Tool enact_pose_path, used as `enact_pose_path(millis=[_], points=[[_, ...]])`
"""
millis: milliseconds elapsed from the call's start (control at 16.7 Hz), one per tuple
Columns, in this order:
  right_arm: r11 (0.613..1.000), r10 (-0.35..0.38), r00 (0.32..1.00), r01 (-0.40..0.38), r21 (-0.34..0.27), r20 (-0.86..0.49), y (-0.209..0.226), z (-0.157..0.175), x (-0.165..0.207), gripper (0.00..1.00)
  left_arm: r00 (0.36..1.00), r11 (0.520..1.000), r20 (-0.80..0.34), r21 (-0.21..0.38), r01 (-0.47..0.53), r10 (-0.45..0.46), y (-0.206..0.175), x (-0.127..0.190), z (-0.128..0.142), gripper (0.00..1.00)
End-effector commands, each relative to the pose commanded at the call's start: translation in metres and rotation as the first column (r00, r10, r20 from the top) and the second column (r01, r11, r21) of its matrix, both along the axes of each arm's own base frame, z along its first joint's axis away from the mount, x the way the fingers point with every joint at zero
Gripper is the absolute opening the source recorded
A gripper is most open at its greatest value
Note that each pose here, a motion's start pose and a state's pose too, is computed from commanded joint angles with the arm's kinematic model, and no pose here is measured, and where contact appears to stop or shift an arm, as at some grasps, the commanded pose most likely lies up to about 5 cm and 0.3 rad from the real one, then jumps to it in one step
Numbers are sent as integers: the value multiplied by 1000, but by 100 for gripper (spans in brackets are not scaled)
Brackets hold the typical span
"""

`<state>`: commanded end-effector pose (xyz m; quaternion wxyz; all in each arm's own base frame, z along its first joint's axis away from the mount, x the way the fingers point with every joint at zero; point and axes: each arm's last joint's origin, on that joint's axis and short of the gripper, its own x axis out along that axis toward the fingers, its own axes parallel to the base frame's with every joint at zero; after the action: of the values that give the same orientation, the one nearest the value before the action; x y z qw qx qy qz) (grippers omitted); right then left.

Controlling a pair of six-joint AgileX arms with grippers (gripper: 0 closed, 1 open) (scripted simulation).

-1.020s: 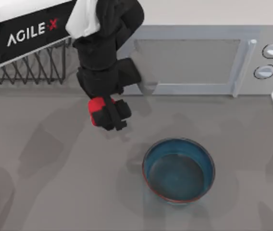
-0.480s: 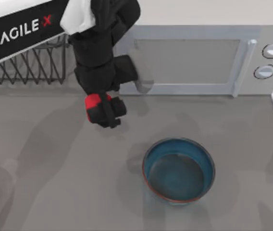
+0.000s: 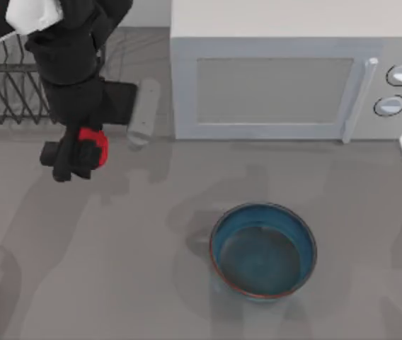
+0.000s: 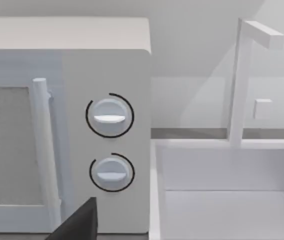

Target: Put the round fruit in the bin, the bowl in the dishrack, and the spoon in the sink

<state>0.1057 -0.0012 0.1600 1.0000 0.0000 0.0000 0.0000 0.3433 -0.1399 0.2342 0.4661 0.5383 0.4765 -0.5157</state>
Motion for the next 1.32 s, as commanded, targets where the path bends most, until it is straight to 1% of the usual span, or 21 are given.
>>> enact_pose_path(millis=[120, 180, 240, 360, 420, 540, 720, 900, 1080, 1200, 1320], points=[[1000, 0, 1000, 0, 0, 0, 0, 0, 0, 100, 989, 989, -3, 17, 146, -146, 24, -5, 7, 0], [1000, 0, 1000, 0, 0, 0, 0, 0, 0, 100, 975, 975, -6, 26, 221, -221, 37, -8, 10, 0], [1000, 0, 1000, 0, 0, 0, 0, 0, 0, 100, 955, 955, -11, 34, 296, -295, 50, -12, 13, 0], [1000, 0, 1000, 0, 0, 0, 0, 0, 0, 100, 898, 896, -24, 51, 441, -440, 76, -22, 20, 0], [1000, 0, 1000, 0, 0, 0, 0, 0, 0, 100, 861, 859, -34, 59, 509, -508, 88, -29, 23, 0], [1000, 0, 1000, 0, 0, 0, 0, 0, 0, 100, 771, 768, -57, 70, 636, -634, 112, -43, 28, 0], [1000, 0, 1000, 0, 0, 0, 0, 0, 0, 100, 609, 604, -99, 76, 793, -787, 141, -66, 34, 0], [1000, 0, 1000, 0, 0, 0, 0, 0, 0, 100, 433, 428, -142, 67, 901, -890, 164, -90, 37, 0], [1000, 0, 1000, 0, 0, 0, 0, 0, 0, 100, 272, 268, -178, 49, 962, -946, 180, -111, 38, 0], [1000, 0, 1000, 0, 0, 0, 0, 0, 0, 100, 192, 188, -195, 38, 981, -962, 186, -122, 37, 0], [1000, 0, 1000, 0, 0, 0, 0, 0, 0, 100, 137, 134, -206, 29, 991, -969, 191, -129, 37, 0]])
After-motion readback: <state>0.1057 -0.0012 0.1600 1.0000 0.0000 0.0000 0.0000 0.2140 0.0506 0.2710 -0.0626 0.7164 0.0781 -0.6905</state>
